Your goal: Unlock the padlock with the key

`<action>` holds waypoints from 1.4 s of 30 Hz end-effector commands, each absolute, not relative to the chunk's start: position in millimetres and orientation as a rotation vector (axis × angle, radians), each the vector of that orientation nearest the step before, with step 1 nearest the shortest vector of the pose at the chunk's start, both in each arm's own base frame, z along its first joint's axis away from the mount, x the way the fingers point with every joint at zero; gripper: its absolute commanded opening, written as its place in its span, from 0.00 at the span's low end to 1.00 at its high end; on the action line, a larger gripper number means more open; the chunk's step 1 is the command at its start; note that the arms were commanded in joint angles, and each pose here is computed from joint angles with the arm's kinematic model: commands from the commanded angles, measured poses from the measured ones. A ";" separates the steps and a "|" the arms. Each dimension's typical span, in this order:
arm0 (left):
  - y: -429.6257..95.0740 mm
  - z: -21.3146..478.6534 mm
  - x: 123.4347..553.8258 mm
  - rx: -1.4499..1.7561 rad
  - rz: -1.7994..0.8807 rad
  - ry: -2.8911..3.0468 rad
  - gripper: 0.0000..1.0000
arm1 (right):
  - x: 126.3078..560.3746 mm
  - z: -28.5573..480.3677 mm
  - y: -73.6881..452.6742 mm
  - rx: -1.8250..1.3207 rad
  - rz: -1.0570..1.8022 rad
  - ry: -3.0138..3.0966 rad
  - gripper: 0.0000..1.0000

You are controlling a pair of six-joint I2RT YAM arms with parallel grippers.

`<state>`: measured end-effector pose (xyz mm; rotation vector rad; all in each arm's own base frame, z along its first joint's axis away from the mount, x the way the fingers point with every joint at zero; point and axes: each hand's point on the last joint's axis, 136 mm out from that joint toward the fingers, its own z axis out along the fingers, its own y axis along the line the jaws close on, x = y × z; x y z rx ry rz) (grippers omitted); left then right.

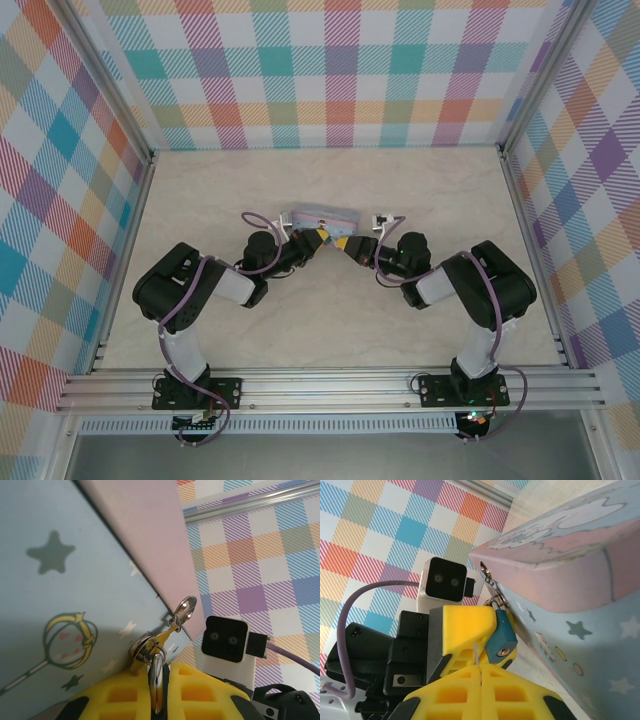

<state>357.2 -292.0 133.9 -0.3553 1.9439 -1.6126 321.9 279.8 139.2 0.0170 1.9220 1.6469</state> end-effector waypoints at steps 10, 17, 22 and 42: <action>-291.4 162.3 359.5 -0.313 -1.646 1.838 0.00 | 316.7 116.7 281.6 0.024 1.638 1.980 0.02; -291.6 161.5 359.3 -0.312 -1.646 1.840 0.00 | 318.8 121.0 284.5 0.020 1.668 1.949 0.02; -291.1 159.6 359.0 -0.315 -1.642 1.845 0.00 | 320.0 127.3 285.5 0.009 1.667 1.935 0.02; -293.3 154.0 357.2 -0.304 -1.650 1.856 0.00 | 321.2 147.0 292.3 -0.036 1.690 1.899 0.02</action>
